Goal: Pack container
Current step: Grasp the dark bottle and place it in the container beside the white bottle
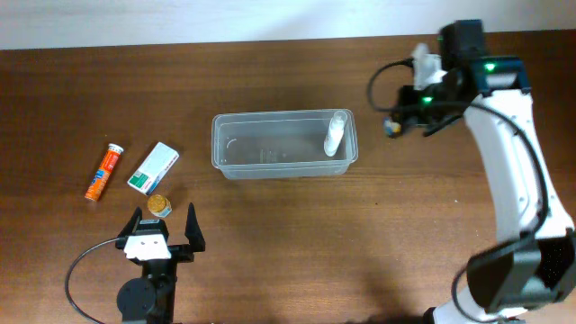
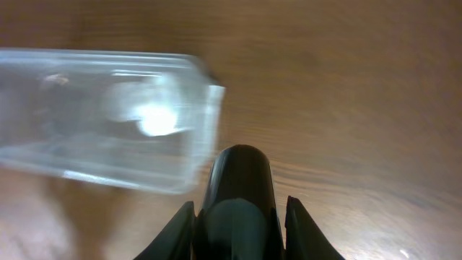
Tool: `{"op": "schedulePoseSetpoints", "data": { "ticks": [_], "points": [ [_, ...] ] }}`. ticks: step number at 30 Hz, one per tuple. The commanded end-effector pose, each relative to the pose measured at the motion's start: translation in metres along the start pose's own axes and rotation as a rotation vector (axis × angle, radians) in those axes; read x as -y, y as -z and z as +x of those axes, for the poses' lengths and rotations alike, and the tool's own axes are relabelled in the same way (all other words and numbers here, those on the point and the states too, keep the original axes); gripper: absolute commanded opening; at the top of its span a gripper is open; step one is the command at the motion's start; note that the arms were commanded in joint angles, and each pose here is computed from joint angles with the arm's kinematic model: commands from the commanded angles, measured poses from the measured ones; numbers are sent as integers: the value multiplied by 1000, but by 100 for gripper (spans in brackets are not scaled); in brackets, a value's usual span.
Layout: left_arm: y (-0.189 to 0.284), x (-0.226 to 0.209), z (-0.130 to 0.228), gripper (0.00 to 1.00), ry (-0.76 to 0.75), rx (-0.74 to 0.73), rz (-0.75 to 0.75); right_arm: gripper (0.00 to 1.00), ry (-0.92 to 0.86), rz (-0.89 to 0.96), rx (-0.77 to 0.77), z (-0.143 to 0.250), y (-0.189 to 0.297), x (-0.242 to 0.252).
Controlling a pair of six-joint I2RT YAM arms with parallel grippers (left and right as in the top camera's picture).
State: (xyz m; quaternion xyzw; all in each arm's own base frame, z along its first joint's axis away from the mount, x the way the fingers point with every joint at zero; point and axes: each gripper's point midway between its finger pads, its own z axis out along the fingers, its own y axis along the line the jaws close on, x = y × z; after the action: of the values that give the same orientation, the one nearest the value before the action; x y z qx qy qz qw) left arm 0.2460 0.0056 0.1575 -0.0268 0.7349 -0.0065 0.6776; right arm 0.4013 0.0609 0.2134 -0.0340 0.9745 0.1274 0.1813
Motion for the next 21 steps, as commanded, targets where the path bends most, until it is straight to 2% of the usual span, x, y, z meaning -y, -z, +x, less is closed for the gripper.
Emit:
{"op": "schedulePoseSetpoints", "data": {
  "ticks": [1,5,8,9,10,21],
  "points": [
    [0,-3,2,99,9,-2,-14,17,128,-78,59,-4,15,-56],
    [0,-3,2,99,9,-2,-14,17,239,-106,70,-3,3,-104],
    [0,-3,2,99,9,-2,-14,18,283,-64,69,-1,-11,-120],
    [0,-3,2,100,9,-2,-14,22,297,-58,63,0,-17,-124],
    [0,-3,2,99,9,-2,-14,23,310,-48,55,2,-22,-128],
    [0,-3,2,99,9,-2,-14,23,341,82,-70,17,-88,-122]
  ]
}}
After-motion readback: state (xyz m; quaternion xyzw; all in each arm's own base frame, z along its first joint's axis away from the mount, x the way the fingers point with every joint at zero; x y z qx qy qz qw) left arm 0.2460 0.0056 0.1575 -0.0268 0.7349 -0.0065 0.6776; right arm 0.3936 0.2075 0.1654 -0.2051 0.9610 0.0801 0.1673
